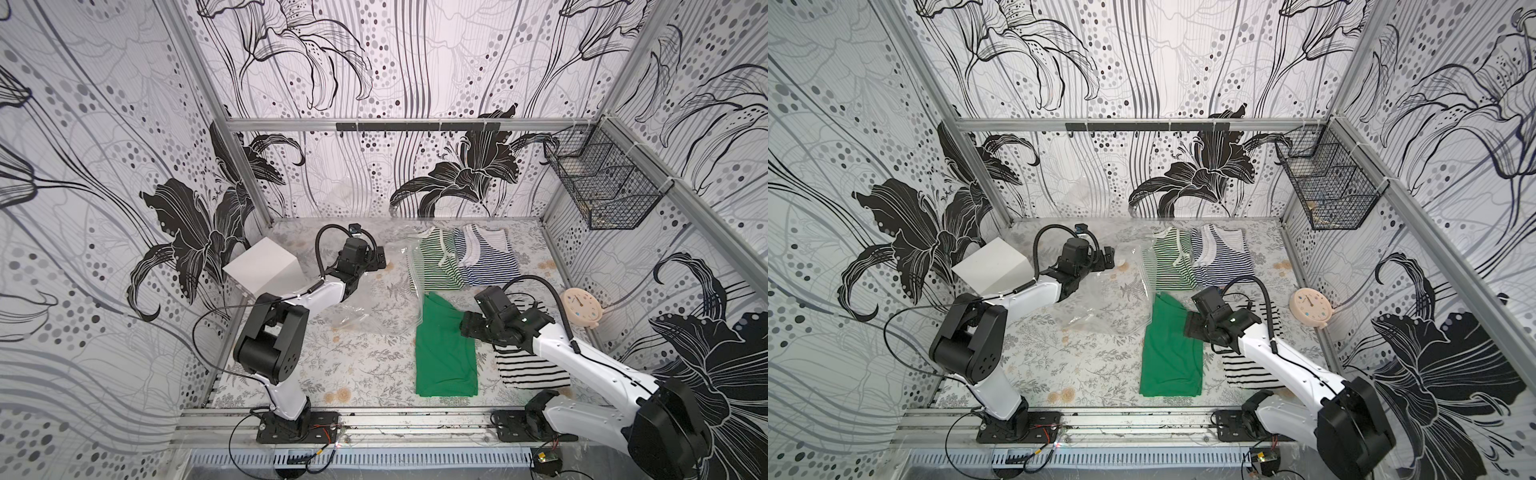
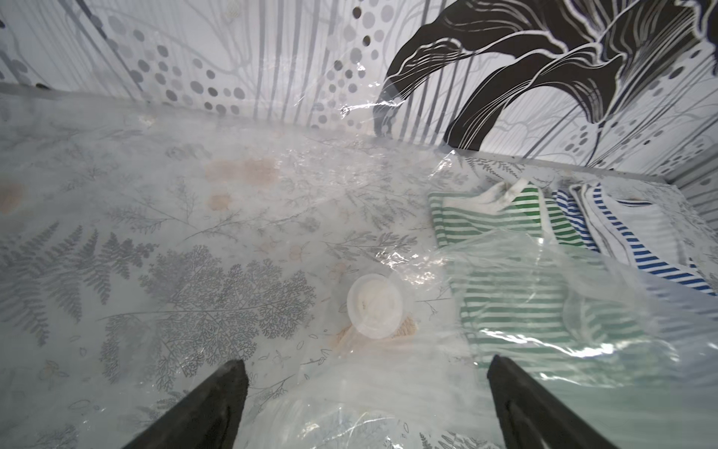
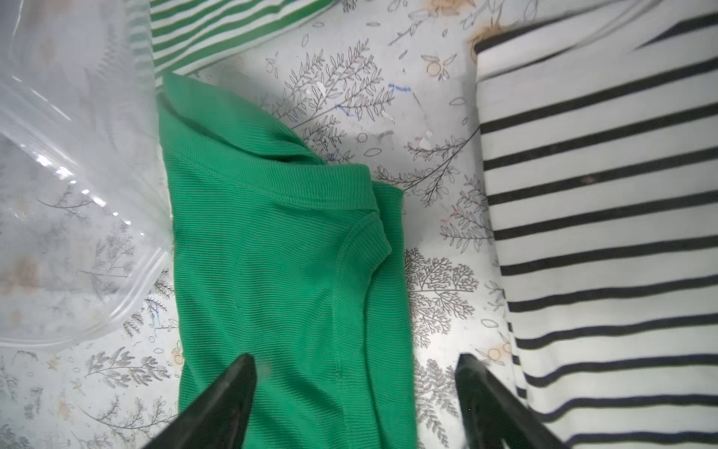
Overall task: Take the tank top out of the vacuum bag
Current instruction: Place the vacuum bag at the center of the board, then adjust the vacuum bag at the center of the board.
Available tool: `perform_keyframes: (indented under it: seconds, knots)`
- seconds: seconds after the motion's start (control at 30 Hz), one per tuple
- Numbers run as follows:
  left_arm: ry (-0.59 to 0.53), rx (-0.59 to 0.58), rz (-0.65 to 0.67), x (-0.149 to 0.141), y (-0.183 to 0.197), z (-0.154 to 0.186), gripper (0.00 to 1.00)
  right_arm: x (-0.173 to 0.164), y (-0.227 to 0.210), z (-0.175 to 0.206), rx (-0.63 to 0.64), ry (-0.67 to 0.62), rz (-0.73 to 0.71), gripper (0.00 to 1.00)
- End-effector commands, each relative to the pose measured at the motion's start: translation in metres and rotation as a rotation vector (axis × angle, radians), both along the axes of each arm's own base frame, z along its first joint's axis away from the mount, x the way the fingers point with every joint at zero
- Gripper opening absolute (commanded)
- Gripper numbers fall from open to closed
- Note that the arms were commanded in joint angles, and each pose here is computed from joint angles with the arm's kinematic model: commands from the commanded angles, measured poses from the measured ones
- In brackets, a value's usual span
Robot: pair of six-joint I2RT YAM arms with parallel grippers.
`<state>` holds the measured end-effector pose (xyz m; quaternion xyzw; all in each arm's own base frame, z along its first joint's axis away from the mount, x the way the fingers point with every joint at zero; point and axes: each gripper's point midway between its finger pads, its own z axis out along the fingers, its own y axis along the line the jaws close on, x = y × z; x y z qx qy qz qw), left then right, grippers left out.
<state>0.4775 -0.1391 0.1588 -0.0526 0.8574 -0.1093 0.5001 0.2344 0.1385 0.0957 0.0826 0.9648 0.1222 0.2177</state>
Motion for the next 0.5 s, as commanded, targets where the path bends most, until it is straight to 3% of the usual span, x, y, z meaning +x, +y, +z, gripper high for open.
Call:
perform_keyframes:
  seconds: [0.0, 0.2, 0.47]
  knots:
    - [-0.142, -0.015, -0.007, -0.005, 0.004, 0.050, 1.00, 0.011, -0.003, 0.022, -0.034, -0.070, 0.034, 0.90]
    - [-0.125, -0.004, 0.050, -0.043, 0.026, 0.050, 1.00, 0.035, 0.014, 0.050, -0.045, -0.135, 0.114, 0.92]
    - [0.151, -0.082, 0.085, -0.118, 0.026, -0.015, 1.00, 0.068, 0.043, 0.069, 0.002, -0.185, 0.158, 0.92]
